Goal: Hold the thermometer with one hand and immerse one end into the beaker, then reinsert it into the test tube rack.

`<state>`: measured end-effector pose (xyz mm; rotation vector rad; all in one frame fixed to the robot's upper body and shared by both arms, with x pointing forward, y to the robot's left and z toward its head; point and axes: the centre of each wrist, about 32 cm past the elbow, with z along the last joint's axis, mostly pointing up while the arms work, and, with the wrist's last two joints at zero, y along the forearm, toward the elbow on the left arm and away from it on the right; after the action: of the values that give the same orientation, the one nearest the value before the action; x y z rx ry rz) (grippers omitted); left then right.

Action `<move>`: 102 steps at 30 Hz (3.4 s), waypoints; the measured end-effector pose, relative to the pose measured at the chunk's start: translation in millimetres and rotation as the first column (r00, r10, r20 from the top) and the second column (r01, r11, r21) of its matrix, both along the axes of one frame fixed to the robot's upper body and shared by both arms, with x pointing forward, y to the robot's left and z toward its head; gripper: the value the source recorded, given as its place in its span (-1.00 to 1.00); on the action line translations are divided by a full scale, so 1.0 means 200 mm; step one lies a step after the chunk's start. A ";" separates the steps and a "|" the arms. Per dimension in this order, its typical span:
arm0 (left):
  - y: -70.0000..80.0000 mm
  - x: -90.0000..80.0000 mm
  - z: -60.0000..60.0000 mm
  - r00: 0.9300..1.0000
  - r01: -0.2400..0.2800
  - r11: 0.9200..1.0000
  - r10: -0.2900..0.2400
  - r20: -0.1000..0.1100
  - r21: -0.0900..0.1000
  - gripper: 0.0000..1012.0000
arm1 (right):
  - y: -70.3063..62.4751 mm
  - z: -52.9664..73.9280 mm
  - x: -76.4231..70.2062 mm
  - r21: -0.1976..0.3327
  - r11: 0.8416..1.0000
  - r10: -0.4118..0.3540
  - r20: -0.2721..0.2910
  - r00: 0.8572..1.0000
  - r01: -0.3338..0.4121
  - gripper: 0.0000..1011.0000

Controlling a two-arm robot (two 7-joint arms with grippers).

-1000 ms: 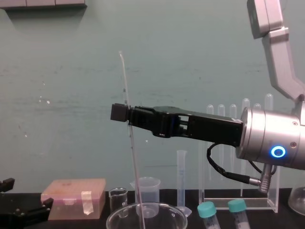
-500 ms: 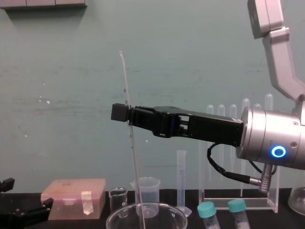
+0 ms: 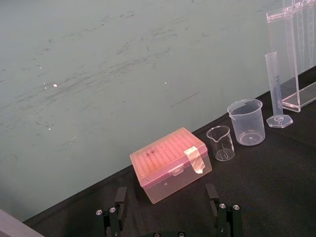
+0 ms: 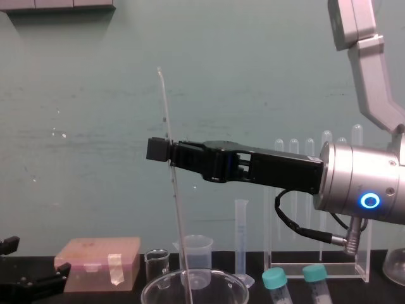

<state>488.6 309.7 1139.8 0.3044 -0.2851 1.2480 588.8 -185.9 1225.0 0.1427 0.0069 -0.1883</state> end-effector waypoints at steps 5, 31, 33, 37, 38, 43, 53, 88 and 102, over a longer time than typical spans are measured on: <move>0.00 0.00 0.00 1.000 0.000 1.000 0.000 0.000 0.000 0.99 | 0.00 0.00 -0.01 0.000 1.000 0.002 0.002 1.000 -0.002 -0.89; 0.00 0.00 0.00 1.000 0.000 1.000 0.000 0.000 0.000 0.99 | 0.00 0.00 -0.03 -0.004 1.000 0.001 0.002 1.000 -0.001 -0.89; 0.00 0.00 0.00 1.000 0.000 1.000 0.000 0.000 0.000 0.99 | 0.00 0.00 -0.03 -0.004 1.000 0.001 0.002 1.000 -0.001 -0.89; 0.00 0.00 0.00 1.000 0.000 1.000 0.000 0.000 0.000 0.99 | 0.00 0.00 -0.03 -0.004 1.000 0.001 0.001 1.000 -0.001 -0.89; 0.00 0.00 0.00 1.000 0.000 1.000 0.000 0.000 0.000 0.99 | 0.00 0.00 -0.03 -0.003 1.000 0.001 0.001 1.000 -0.001 -0.89; 0.00 0.00 0.00 1.000 0.000 1.000 0.000 0.000 0.000 0.99 | 0.00 0.00 -0.03 -0.003 1.000 0.001 -0.001 1.000 -0.001 -0.89; 0.00 0.00 0.00 1.000 0.000 1.000 0.000 0.000 0.000 0.99 | 0.00 0.00 -0.03 -0.003 1.000 0.002 0.000 1.000 -0.002 -0.89; 0.00 0.00 0.00 1.000 0.000 1.000 0.000 0.000 0.000 0.99 | 0.00 0.00 -0.01 -0.008 1.000 0.015 0.001 1.000 -0.015 -0.89; 0.00 0.00 0.00 1.000 0.000 1.000 0.000 0.000 0.000 0.99 | -0.02 0.18 -0.03 0.069 0.997 0.038 0.028 0.999 -0.040 -0.89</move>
<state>488.6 309.7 1139.8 0.3045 -0.2850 1.2480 583.4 -189.1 1261.6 0.2146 -0.0100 -0.1472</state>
